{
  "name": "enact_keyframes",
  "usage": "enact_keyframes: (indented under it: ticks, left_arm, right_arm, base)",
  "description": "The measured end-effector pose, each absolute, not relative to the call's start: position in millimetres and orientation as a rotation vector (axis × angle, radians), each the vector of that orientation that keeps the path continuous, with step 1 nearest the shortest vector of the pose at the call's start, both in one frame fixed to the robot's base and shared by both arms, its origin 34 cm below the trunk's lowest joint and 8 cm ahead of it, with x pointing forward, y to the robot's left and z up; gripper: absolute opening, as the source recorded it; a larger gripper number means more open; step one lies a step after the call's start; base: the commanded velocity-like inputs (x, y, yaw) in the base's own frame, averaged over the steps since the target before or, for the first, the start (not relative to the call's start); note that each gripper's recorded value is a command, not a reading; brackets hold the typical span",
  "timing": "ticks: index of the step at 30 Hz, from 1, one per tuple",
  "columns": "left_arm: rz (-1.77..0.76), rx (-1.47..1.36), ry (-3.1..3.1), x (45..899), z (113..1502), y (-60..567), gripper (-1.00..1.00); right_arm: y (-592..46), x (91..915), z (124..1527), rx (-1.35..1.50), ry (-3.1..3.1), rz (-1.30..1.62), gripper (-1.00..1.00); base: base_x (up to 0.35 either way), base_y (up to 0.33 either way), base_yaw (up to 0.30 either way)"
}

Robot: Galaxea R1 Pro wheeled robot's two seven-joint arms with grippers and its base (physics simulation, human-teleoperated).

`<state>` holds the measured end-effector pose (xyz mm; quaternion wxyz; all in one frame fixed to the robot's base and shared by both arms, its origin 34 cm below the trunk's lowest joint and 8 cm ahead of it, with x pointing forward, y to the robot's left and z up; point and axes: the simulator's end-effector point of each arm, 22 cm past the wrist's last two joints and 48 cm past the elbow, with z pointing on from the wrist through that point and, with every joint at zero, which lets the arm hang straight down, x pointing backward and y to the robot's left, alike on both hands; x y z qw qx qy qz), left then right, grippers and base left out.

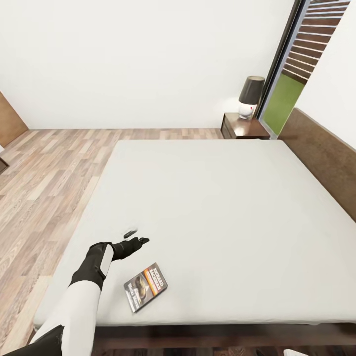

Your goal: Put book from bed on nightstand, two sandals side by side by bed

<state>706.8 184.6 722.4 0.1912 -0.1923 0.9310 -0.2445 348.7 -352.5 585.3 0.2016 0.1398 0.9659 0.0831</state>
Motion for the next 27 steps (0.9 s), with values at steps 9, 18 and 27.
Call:
enact_keyframes:
  ticks: [9,18,27]
  left_arm:
    - [-0.686,-0.541,2.614,710,714,186,1.00]
    - [-0.687,-0.541,2.614,712,705,185,1.00]
    - [-0.690,-0.541,2.615,714,695,184,1.00]
  right_arm:
    - [-353,352,577,0.391,2.697,0.232,1.00]
    - [-353,355,568,0.390,2.696,0.232,1.00]
    - [-353,357,558,0.390,2.696,0.233,1.00]
  base:
    - [0.000,0.000,0.000]
    - [0.000,0.000,0.000]
    - [0.000,0.000,0.000]
